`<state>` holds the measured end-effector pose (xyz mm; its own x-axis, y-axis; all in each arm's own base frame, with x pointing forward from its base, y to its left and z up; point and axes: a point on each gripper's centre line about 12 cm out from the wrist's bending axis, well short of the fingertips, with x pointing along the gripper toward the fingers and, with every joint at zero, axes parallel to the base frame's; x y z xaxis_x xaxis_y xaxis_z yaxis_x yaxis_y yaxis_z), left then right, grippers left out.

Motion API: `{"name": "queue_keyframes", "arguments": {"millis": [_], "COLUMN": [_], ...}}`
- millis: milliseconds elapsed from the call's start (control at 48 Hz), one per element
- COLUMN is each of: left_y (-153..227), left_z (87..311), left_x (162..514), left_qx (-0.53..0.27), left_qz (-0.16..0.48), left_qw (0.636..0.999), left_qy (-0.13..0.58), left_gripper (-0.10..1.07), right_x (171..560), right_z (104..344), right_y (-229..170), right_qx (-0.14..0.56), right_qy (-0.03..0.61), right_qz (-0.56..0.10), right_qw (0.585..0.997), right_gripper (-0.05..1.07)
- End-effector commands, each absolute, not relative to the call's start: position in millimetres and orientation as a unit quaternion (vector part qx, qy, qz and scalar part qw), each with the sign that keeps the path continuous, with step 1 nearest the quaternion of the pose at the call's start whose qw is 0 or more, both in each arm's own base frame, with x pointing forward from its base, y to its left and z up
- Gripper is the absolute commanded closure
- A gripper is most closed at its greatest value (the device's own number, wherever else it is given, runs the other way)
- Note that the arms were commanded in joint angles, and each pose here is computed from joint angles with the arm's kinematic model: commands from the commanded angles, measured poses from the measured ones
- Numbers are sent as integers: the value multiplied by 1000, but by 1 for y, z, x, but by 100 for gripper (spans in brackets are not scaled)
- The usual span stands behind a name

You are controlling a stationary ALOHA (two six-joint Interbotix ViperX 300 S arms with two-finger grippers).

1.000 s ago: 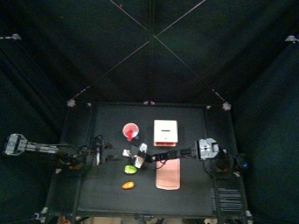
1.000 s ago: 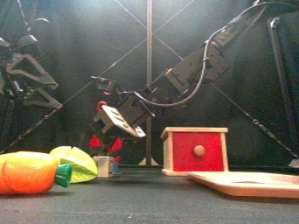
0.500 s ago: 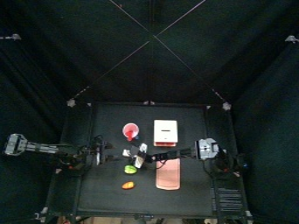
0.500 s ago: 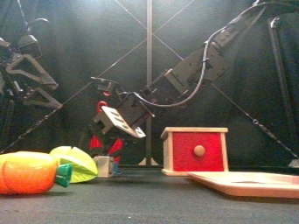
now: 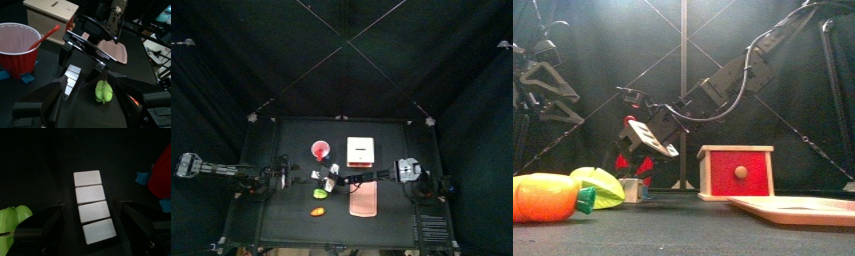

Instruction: Grab sushi roll

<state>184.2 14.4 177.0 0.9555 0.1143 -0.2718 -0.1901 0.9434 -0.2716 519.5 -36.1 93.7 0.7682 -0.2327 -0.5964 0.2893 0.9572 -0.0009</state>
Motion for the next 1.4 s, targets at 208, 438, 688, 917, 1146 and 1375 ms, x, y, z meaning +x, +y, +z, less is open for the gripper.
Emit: {"name": "queue_keyframes", "arguments": {"millis": [208,438,688,917,1146,1375], "left_y": [15,15,15,15,17,19], "left_z": [183,182,181,182,182,183], "left_x": [187,187,186,187,187,187], "left_qx": [-149,-149,-149,-149,-146,-144], "left_qz": [79,78,78,80,83,88], "left_qw": [979,978,978,978,979,979], "left_qy": [118,120,120,119,119,117], "left_gripper": [0,0,0,0,0,0], "right_x": [526,525,519,516,513,509], "right_z": [114,134,165,164,160,160], "right_y": [-36,-33,-19,-16,-16,-20], "right_qx": [48,61,68,68,71,88], "right_qy": [288,271,247,249,256,256], "right_qz": [-139,-139,-127,-126,-127,-146], "right_qw": [946,950,958,958,956,952], "right_gripper": [33,46,46,46,46,46]}}
